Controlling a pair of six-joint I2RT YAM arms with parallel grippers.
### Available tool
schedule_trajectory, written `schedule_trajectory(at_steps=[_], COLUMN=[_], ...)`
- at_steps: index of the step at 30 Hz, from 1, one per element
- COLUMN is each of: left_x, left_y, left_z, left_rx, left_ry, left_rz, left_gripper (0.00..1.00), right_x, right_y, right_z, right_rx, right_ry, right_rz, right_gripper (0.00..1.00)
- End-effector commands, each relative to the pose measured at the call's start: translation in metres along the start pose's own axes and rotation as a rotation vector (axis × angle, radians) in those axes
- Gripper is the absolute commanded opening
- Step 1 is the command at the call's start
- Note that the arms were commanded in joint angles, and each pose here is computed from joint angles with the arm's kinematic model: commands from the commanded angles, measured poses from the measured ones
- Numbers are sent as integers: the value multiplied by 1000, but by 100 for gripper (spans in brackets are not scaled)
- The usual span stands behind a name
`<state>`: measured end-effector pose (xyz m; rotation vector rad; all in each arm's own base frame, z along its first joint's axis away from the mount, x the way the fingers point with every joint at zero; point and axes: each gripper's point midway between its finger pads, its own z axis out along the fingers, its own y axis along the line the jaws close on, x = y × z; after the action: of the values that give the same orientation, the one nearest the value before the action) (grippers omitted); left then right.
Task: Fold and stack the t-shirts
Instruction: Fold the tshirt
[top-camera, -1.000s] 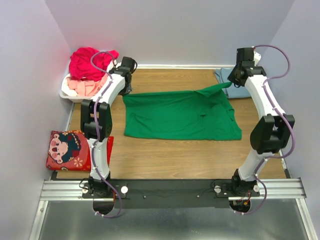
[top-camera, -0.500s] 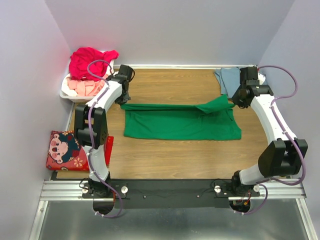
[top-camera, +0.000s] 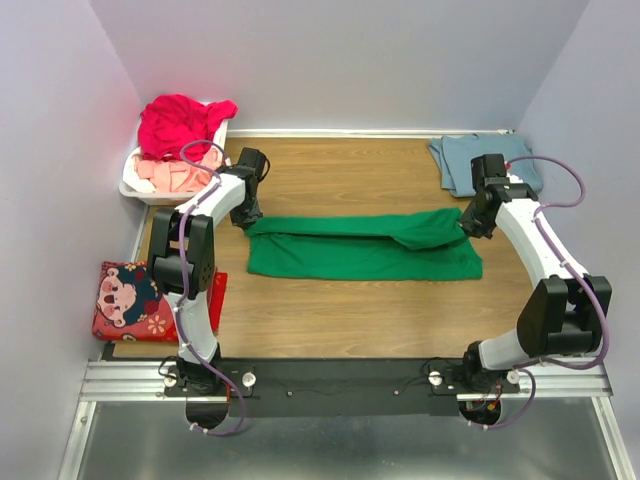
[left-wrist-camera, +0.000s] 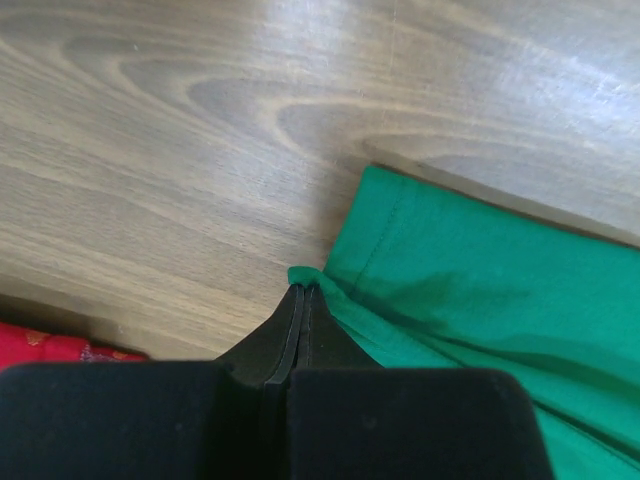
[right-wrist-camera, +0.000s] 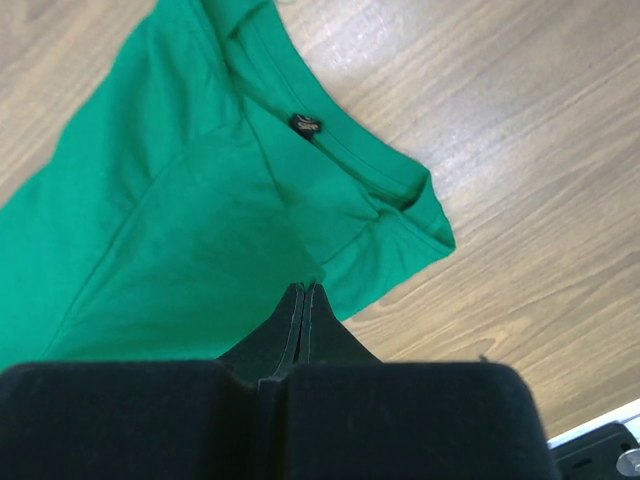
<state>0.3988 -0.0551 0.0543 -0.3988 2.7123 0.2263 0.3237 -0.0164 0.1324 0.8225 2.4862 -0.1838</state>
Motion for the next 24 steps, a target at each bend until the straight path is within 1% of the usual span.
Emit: schedule_trajectory(at_steps=[1,14,16,17,19,20,22,24], left_x=[5,16,19,23,26,27,29,25], left_y=[-4,-17,-12,-9,-2,2,9,12], left_z=[-4,11,13,11,10,6,2,-7], left_rx=[37,38,10,-5,-44,-55,-87,-96], left_ry=[-4,38,49,60,66,68,62,43], left_rz=[-18,12,2,5,-13,-19,-37,-66], left_gripper=[0,0,3,9,13,15,16,18], right_x=[9,31,36,39,45,47,49,48], right_y=[-20,-28,-30,-29,-29,-29,-30,-31], right_z=[4,28,31,33,33,34,33,31], right_rx=[83,154,160,159,152,153,162,163], right_ry=[9,91,109,119,142,150,159,151], right_rz=[18,-15,-20,-22,-16,-15,2,10], right_gripper=[1,1,1,13,32,48,55,57])
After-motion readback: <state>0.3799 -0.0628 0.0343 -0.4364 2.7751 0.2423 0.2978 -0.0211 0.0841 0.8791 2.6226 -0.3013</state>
